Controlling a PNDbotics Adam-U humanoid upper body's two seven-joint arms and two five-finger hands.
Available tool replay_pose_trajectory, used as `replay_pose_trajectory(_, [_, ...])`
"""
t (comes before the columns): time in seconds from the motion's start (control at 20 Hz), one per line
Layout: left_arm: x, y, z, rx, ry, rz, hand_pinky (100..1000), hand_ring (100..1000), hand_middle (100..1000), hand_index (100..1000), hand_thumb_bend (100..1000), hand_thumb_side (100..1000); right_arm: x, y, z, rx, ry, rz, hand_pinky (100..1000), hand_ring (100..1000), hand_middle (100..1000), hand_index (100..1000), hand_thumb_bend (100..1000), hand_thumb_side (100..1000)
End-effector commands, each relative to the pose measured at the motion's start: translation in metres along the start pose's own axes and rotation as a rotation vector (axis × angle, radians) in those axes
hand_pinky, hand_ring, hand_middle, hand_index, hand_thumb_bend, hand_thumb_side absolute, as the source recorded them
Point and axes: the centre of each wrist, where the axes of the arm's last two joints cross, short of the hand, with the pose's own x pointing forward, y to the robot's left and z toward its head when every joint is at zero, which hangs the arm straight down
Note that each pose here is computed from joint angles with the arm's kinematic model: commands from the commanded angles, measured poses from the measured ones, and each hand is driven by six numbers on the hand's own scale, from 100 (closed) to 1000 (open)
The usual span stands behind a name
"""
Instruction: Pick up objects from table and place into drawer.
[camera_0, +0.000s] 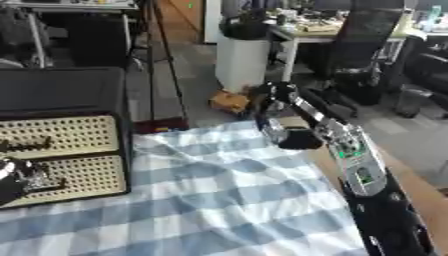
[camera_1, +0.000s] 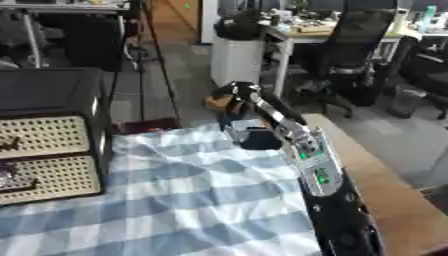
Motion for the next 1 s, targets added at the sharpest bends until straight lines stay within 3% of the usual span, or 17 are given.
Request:
replay_pose_trajectory(0.05, [0.026, 0.025, 0.024, 0.082, -0.094, -0.038, 599, 515, 562, 766, 100, 1000, 0.006, -0.014, 0.001, -0.026, -0.007, 0.018, 712, 547, 731, 843, 100, 310])
replay_pose_trajectory(0.25, [0.052, 0.025, 0.056, 0.179, -0.195, 0.011, 603, 509, 558, 764, 100, 1000, 0.008, -0.012, 0.007, -0.041, -0.002, -0.008, 701, 536, 723, 845, 100, 335])
replay_pose_trajectory(0.4, [0.068, 0.018, 0.077, 0.254, -0.294, 0.114, 625, 518, 567, 768, 100, 1000, 0.01, -0.011, 0.013, -0.06, 0.006, -0.046, 689, 524, 715, 850, 100, 359])
replay_pose_trajectory(0.6, [0.067, 0.013, 0.086, 0.31, -0.361, 0.211, 628, 519, 569, 768, 100, 1000, 0.014, -0.014, 0.016, -0.069, 0.007, -0.08, 685, 521, 714, 850, 100, 364])
replay_pose_trajectory(0.7, [0.066, 0.012, 0.087, 0.315, -0.366, 0.219, 628, 519, 569, 768, 100, 1000, 0.015, -0.015, 0.016, -0.069, 0.007, -0.085, 685, 521, 714, 850, 100, 364])
replay_pose_trajectory(0.75, [0.066, 0.012, 0.087, 0.318, -0.366, 0.224, 642, 541, 588, 783, 147, 1000, 0.015, -0.015, 0.017, -0.072, 0.008, -0.09, 665, 505, 705, 857, 100, 402])
replay_pose_trajectory(1.0, [0.048, -0.004, 0.098, 0.44, -0.356, 0.37, 653, 561, 606, 807, 150, 1000, 0.013, -0.016, 0.039, -0.126, 0.035, -0.13, 670, 522, 712, 864, 100, 413])
